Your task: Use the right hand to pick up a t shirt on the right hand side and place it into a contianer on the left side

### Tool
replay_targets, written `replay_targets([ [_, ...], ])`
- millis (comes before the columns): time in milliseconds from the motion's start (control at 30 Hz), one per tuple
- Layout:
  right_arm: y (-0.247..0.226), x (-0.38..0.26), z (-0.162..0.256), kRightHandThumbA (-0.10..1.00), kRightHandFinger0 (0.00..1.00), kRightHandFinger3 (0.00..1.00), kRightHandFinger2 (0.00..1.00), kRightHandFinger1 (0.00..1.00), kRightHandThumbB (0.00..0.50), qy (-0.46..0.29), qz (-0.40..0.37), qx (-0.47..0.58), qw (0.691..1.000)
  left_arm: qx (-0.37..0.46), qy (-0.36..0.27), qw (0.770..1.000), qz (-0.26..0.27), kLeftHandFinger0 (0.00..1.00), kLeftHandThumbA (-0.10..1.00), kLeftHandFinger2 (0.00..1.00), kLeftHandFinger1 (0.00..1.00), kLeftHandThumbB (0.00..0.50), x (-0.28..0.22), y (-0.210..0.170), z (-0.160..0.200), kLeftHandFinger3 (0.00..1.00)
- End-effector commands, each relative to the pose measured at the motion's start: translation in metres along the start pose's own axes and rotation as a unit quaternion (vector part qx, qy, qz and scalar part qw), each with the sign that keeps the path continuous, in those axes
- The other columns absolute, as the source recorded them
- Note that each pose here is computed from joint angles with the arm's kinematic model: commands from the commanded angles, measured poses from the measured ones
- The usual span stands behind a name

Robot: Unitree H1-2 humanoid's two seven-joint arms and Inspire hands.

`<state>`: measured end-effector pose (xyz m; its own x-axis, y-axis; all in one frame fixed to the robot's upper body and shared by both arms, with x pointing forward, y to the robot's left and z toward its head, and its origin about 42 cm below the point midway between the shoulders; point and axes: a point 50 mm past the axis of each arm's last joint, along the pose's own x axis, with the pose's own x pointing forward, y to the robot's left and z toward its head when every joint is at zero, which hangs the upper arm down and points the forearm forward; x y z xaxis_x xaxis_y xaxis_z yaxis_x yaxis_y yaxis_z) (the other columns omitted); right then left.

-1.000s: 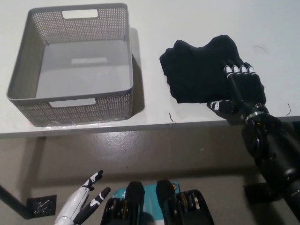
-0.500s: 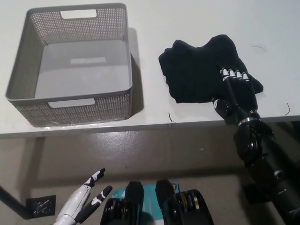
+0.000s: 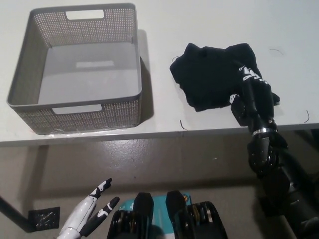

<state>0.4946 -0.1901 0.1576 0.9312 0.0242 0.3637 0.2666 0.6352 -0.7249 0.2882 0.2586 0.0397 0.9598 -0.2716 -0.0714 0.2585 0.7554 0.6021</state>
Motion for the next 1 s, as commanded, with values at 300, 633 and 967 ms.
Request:
replay_targets([
  [300, -0.067, 0.09, 0.089, -0.1, 0.55, 0.91, 0.87, 0.71, 0.041, -0.096, -0.158, 0.099, 0.978, 0.002, -0.013, 1.0, -0.004, 1.0, 1.0, 1.0, 1.0, 0.308, 0.002, 0.0, 0.005, 1.0],
  [633, -0.108, 0.13, 0.2, -0.1, 0.3, 0.85, 0.68, 0.48, 0.119, -0.209, -0.185, 0.131, 0.951, 0.013, -0.019, 1.0, -0.001, 0.93, 1.0, 1.0, 1.0, 0.394, 0.004, -0.002, 0.008, 1.0],
  [967, -0.087, 0.127, 0.298, -0.1, 0.24, 0.82, 0.71, 0.45, 0.141, -0.295, -0.147, 0.155, 0.931, 0.011, -0.027, 0.999, -0.027, 1.0, 1.0, 1.0, 1.0, 0.323, 0.007, -0.008, 0.011, 1.0],
])
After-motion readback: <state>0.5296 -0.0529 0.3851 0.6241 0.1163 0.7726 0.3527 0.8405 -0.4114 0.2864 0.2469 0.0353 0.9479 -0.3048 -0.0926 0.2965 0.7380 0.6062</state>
